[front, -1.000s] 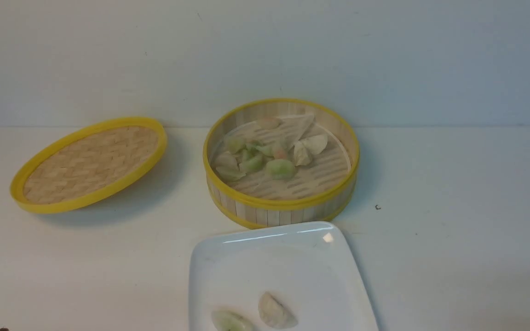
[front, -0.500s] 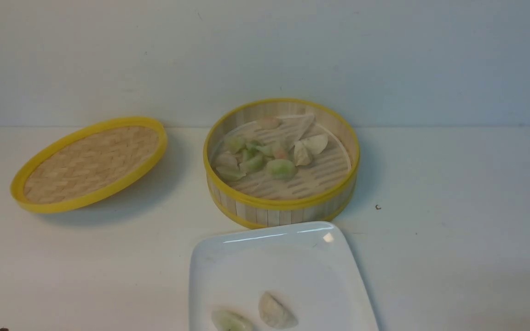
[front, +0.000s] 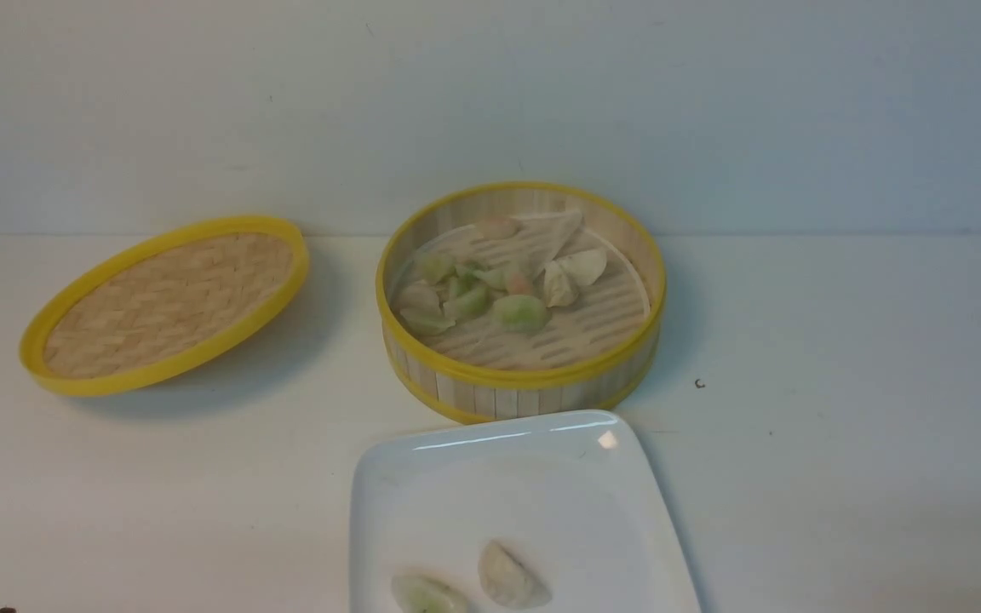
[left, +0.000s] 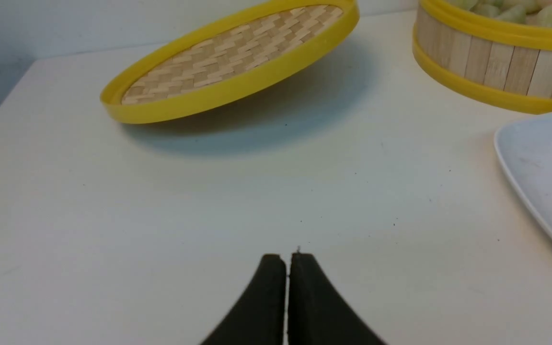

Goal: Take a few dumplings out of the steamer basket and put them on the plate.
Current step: Use the left arm to grab a dumpling from the steamer

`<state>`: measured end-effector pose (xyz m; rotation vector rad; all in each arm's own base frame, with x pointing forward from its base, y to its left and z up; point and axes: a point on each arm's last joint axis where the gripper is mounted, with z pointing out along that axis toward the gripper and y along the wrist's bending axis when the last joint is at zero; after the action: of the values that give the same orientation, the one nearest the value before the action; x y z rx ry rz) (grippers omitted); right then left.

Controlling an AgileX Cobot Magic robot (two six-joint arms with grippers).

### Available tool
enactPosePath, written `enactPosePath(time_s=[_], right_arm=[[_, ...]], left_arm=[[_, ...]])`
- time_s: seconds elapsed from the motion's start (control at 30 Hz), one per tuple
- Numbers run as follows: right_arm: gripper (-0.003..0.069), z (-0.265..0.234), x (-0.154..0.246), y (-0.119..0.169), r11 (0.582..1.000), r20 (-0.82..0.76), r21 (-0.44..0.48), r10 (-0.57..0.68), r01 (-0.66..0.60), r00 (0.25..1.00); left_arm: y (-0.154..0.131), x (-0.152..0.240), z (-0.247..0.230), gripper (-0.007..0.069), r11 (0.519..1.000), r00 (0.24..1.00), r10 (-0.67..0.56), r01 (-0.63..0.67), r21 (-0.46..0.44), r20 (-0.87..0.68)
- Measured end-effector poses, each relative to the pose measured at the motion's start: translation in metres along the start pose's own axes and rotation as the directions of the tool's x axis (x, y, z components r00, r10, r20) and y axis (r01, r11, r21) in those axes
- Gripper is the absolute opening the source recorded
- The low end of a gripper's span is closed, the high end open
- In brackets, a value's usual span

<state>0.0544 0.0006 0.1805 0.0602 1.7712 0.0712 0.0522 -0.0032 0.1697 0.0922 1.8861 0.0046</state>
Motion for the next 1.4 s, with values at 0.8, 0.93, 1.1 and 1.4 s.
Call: enactPosePath(time_s=[0.8, 0.93, 1.1, 1.4], right_arm=[[-0.0015, -0.009, -0.038, 0.006, 0.631, 0.143, -0.269, 0.773, -0.727, 0.618], [-0.0015, -0.034, -0.097, 0.018, 0.767, 0.171, -0.327, 0.622, -0.552, 0.764], [-0.0015, -0.033, -0.155, 0.035, 0.877, -0.006, -0.279, 0.405, -0.391, 0.914], [-0.0015, 0.046, -0.177, 0.053, 0.94, -0.582, -0.285, -0.014, -0.188, 0.813]], left_arm=[[0.016, -0.072, -0.031, -0.0006, 0.836, 0.567, -0.522, 0.488, 0.25, 0.637], [0.012, -0.127, -0.06, -0.0006, 0.87, 0.611, -0.484, 0.413, 0.269, 0.627], [0.004, -0.175, -0.044, -0.0006, 0.89, 0.846, -0.455, 0.418, 0.182, 0.278], [-0.01, -0.195, 0.065, -0.0006, 0.946, 0.831, -0.138, 0.271, 0.176, -0.539]])
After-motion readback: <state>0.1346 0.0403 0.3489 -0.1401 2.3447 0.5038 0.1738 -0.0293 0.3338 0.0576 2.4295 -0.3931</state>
